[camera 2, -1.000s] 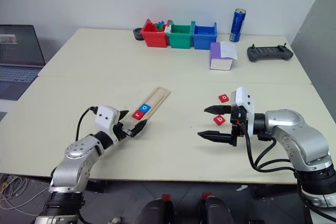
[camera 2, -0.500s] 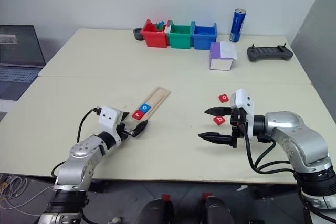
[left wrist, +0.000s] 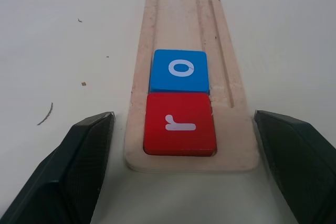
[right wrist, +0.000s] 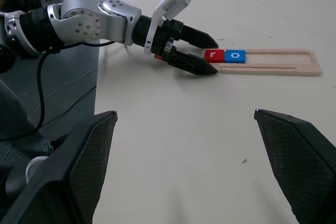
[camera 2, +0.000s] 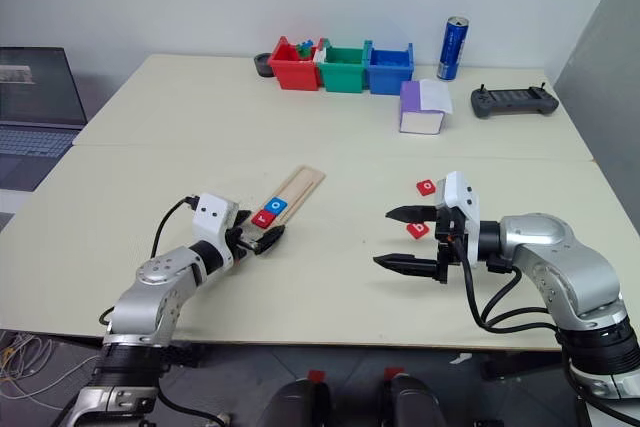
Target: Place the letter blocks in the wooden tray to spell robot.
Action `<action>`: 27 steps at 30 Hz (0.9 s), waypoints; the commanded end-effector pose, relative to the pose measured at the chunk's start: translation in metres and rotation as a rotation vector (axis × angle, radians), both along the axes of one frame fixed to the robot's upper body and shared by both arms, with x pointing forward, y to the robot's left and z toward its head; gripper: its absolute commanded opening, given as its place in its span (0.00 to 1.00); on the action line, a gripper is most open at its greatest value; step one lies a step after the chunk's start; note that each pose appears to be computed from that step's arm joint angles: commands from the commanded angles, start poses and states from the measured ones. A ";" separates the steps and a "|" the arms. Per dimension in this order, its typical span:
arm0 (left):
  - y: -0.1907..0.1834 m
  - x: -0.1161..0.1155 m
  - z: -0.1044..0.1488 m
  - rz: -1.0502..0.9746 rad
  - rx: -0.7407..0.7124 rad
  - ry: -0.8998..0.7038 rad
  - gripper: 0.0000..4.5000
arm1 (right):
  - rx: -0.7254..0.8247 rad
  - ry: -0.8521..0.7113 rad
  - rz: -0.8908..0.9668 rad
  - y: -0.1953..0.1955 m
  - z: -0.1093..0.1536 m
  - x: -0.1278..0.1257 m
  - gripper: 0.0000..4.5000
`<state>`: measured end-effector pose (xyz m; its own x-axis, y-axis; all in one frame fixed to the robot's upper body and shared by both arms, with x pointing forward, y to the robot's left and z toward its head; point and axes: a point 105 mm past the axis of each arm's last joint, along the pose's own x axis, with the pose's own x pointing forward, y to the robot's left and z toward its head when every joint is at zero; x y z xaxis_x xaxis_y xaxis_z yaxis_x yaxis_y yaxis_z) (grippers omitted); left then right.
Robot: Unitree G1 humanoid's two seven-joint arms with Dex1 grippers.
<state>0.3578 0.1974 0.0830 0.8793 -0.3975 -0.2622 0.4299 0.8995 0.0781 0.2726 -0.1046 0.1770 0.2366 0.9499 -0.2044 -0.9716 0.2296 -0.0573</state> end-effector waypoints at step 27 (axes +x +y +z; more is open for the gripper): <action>-0.003 -0.055 0.001 -0.687 0.200 0.096 0.76 | -0.029 -0.062 -0.100 -0.018 0.004 -0.012 1.00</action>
